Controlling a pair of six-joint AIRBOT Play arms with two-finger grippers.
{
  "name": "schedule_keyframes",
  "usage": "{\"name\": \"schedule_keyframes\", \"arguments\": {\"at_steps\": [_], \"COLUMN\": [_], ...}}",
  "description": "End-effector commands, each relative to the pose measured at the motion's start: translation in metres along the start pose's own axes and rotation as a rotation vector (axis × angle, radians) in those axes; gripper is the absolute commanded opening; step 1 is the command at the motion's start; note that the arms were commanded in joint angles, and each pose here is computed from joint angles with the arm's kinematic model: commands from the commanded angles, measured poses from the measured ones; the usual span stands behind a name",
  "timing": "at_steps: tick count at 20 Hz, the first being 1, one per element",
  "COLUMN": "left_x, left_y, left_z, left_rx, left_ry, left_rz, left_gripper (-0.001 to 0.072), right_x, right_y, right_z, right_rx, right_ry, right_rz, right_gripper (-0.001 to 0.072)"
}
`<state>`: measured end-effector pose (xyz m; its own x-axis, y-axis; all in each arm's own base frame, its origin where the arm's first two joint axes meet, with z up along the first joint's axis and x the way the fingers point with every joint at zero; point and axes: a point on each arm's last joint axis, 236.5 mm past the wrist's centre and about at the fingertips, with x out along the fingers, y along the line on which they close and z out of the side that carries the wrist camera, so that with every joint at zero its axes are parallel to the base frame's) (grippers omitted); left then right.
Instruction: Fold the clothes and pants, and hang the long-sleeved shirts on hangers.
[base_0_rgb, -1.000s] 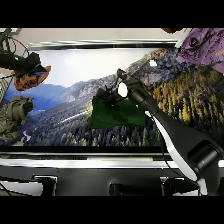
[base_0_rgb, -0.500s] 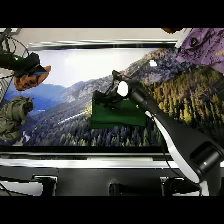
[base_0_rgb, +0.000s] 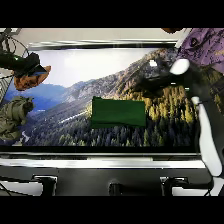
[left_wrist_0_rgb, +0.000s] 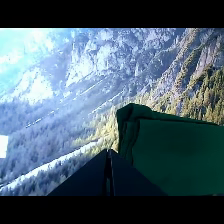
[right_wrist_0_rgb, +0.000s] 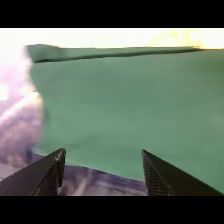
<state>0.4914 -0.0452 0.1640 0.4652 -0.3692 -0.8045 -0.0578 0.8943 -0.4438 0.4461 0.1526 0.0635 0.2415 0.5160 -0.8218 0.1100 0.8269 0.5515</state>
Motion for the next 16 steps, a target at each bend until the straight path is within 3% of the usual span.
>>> {"name": "schedule_keyframes", "arguments": {"at_steps": [1, 7, 10, 11, 16], "left_x": [0.0, 0.0, 0.0, 0.0, 0.0], "left_y": [0.0, -0.001, -0.001, -0.003, -0.007], "left_z": [0.0, 0.0, 0.0, 0.0, -0.001], "left_rx": [0.0, -0.001, -0.001, -0.002, -0.003], "left_ry": [-0.001, 0.0, 0.001, 0.001, 0.004], "left_rz": [0.0, -0.004, -0.005, -0.012, -0.029], "left_gripper": [0.0017, 0.0017, 0.0017, 0.0017, 0.0017], "right_x": [-0.025, 0.025, 0.054, 0.061, 0.09], "right_y": [-0.068, -0.143, -0.144, -0.141, -0.134], "right_z": [-0.003, -0.033, -0.033, -0.032, -0.037], "right_rx": [0.025, 0.13, 0.156, 0.165, 0.166], "right_ry": [0.084, 0.164, 0.147, 0.146, 0.176], "right_rz": [0.144, 0.223, 0.284, 0.306, 0.308], "right_gripper": [0.0558, 0.0537, 0.051, 0.0468, 0.0442]}}
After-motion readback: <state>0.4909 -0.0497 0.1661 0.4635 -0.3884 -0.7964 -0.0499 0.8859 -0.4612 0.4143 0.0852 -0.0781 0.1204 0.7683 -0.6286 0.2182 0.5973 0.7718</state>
